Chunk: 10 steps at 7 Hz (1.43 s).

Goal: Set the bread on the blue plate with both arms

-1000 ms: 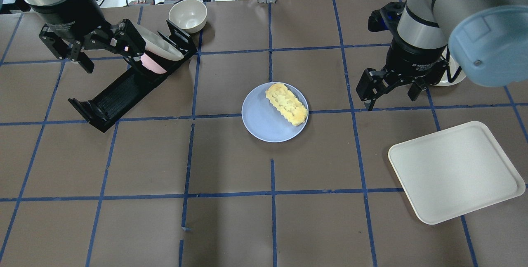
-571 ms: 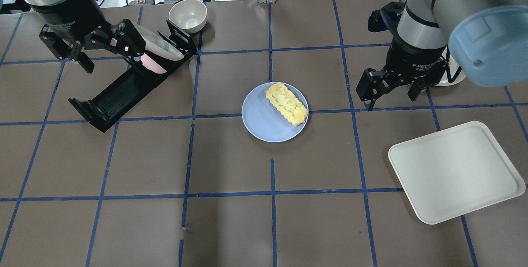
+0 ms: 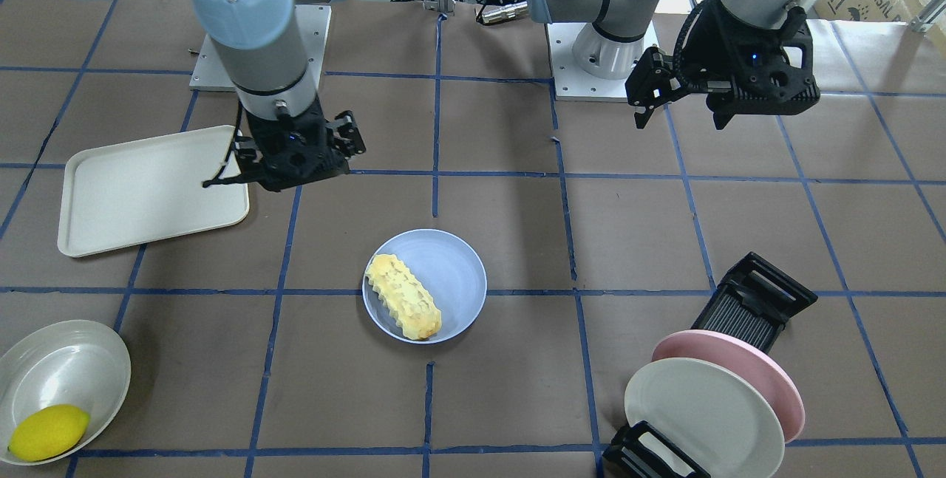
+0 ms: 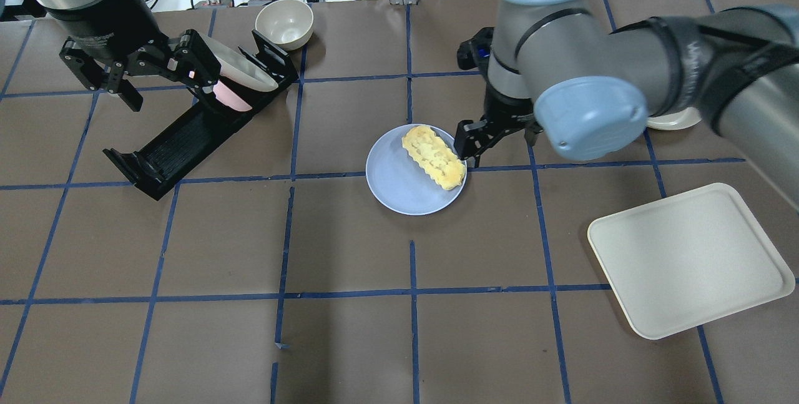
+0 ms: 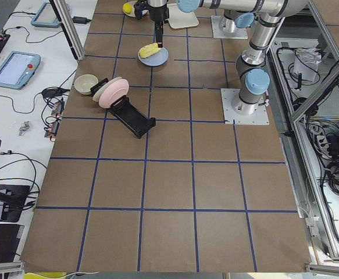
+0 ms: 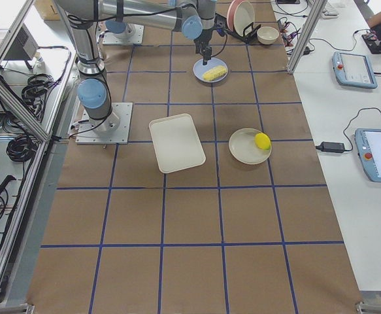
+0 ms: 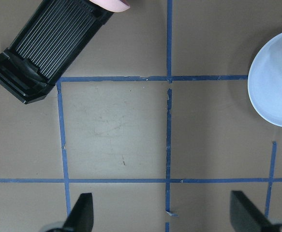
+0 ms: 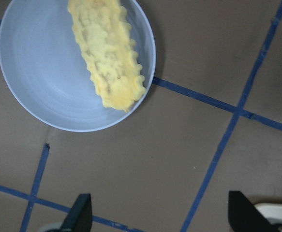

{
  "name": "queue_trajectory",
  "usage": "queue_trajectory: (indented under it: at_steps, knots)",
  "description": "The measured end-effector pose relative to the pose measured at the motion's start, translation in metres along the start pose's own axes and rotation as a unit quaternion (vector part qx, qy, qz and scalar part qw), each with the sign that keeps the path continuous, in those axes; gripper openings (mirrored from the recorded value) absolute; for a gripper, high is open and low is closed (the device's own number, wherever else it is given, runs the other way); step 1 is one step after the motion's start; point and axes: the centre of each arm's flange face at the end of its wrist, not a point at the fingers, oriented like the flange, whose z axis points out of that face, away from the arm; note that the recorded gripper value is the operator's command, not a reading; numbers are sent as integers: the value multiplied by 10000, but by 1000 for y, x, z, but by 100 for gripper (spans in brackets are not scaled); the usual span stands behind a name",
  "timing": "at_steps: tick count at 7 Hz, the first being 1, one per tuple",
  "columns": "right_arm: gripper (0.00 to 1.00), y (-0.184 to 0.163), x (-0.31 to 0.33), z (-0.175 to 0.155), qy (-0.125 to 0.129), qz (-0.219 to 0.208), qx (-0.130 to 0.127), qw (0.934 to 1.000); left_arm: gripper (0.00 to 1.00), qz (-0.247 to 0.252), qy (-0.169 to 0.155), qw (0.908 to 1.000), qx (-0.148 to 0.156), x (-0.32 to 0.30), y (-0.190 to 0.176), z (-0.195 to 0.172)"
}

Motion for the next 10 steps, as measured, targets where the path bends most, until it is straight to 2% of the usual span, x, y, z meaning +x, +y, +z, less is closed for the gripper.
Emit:
queue_trajectory:
  at_steps: [2,3,4,7,10]
  knots:
    - [98,-36,-29,74,9,-209,130,9997,100,0,0,10000,-1,0,0,0]
    - [98,-44,-37,98,19,-269,171,9995,100,0,0,10000,1,0,0,0]
    - [98,-48,-39,104,40,-291,219,9993,100,0,0,10000,-3,0,1,0]
    - [98,-45,-30,80,58,-253,385,9989,100,2,1,10000,-14,0,1,1]
    - [98,-73,-28,81,79,-241,434,9987,100,6,-3,10000,-19,1,2,2]
